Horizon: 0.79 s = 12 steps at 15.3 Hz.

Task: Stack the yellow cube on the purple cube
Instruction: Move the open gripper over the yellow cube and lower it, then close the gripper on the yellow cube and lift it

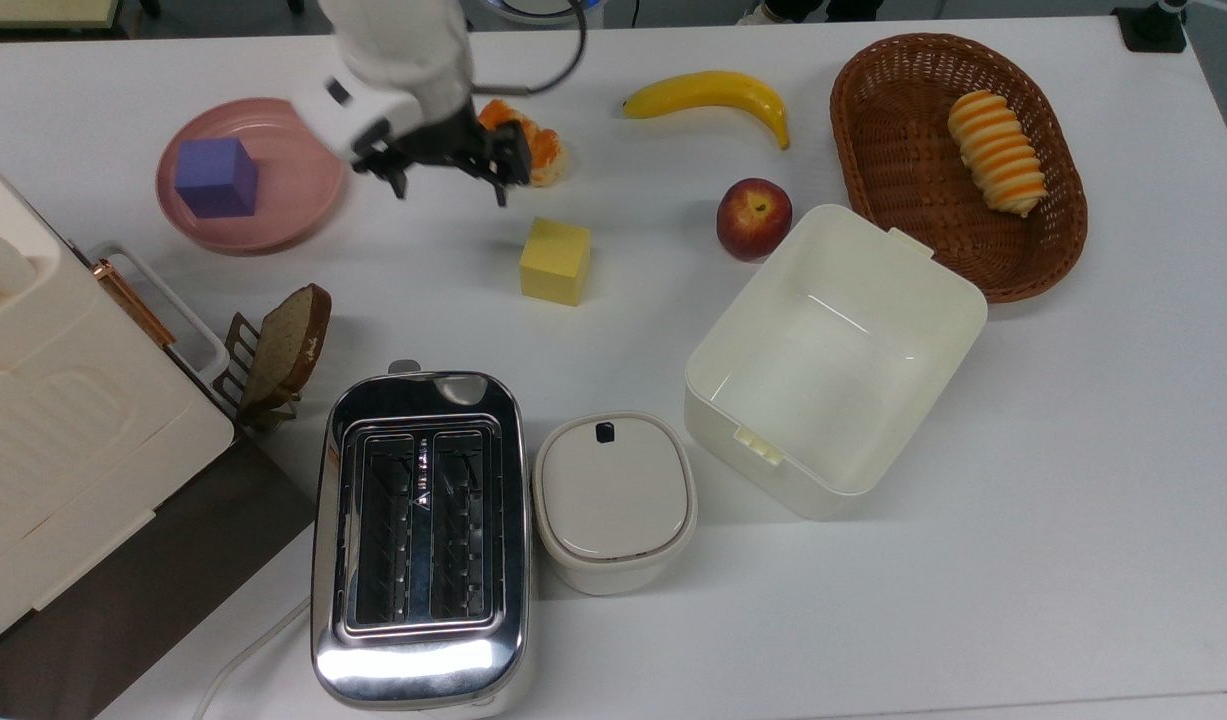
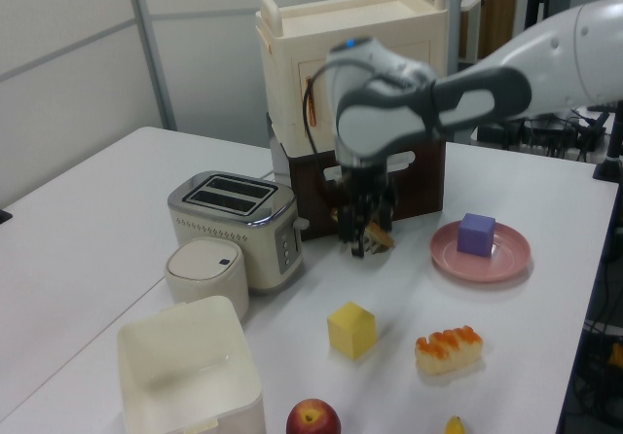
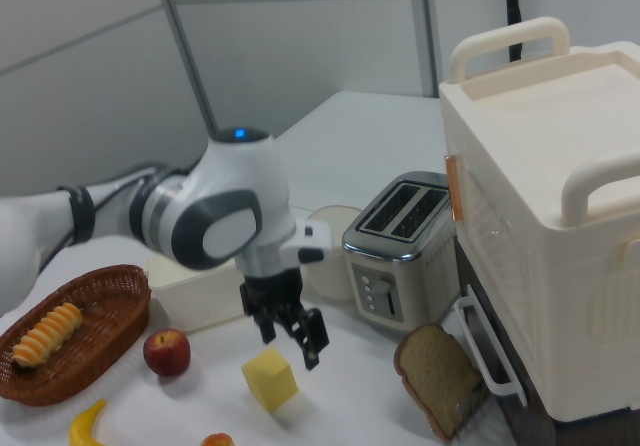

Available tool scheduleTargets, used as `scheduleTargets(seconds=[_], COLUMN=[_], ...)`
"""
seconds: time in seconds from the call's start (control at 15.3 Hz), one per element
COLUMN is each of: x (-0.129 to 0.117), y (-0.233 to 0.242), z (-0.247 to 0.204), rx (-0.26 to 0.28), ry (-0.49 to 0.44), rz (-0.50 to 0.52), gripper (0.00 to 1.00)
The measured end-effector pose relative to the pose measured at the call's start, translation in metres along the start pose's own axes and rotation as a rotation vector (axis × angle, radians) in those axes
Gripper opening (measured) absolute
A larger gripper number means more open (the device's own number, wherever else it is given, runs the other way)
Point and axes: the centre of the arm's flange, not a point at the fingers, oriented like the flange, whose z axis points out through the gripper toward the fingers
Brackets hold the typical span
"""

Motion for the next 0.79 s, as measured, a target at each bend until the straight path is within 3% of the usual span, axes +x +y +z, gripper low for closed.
scheduleTargets(seconds=[0.26, 0.59, 0.79], x=[-0.003, -0.007, -0.008], y=[-0.035, -0.083, -0.105], z=[0.039, 0.041, 0.052], rx=[-0.026, -0.042, -0.087], ry=[-0.044, -0.042, -0.052], rz=[-0.058, 0.006, 0.040], gripper=[1.00, 1.00, 1.00])
